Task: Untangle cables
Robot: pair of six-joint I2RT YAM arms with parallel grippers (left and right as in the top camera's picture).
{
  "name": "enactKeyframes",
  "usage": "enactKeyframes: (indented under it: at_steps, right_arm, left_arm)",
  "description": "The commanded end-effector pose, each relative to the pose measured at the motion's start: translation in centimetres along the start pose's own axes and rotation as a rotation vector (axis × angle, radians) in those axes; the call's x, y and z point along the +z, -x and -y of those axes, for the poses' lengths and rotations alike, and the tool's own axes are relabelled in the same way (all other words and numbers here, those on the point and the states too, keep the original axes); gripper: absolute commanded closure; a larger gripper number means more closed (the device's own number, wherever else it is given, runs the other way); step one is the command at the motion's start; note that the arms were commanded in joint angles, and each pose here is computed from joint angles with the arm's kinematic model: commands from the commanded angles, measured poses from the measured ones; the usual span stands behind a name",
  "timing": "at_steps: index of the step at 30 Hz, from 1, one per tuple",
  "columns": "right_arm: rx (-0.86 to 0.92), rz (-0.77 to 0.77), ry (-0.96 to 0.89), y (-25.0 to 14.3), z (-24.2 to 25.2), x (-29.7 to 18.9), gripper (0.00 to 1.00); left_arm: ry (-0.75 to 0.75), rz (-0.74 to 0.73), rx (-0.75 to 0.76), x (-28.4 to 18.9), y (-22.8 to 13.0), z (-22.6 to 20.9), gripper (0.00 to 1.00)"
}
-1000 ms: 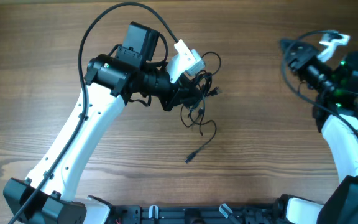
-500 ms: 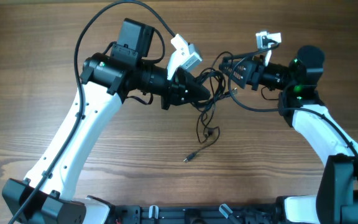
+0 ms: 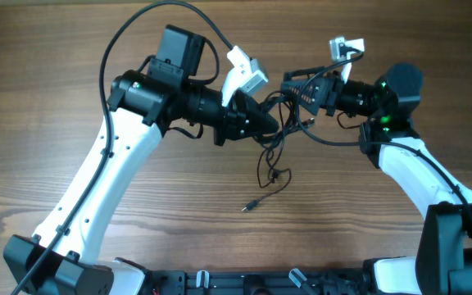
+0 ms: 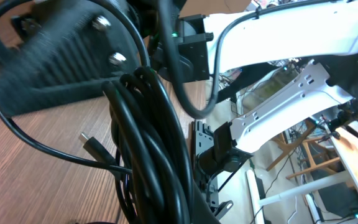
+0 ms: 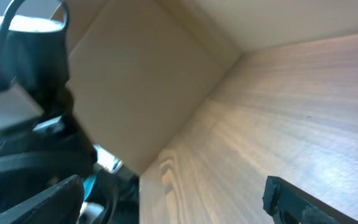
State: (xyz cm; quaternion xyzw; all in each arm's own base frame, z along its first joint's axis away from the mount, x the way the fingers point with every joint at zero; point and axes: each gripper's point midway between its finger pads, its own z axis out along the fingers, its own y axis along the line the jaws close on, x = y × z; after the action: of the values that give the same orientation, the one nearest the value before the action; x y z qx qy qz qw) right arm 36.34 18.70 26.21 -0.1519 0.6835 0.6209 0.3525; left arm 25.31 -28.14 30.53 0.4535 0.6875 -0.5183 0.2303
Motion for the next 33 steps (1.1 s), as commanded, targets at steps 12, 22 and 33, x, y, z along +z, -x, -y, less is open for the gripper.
enactKeyframes:
  at_steps: [12,22,33]
  right_arm:
    - [0.371,0.276,-0.741,-0.4,16.1,-14.3,0.0]
    - [-0.046,-0.081,0.05,-2.4,2.7,-8.6,0.03]
    - [0.34,-0.119,-0.057,-4.1,3.7,-3.3,0.0]
  left_arm:
    - [-0.011,0.023,0.037,-0.6,0.4,1.0,0.96]
    - [0.227,-0.067,0.008,-1.0,-1.1,-3.1,0.96]
    - [0.512,0.3,-0.738,-3.5,3.7,-9.1,0.96]
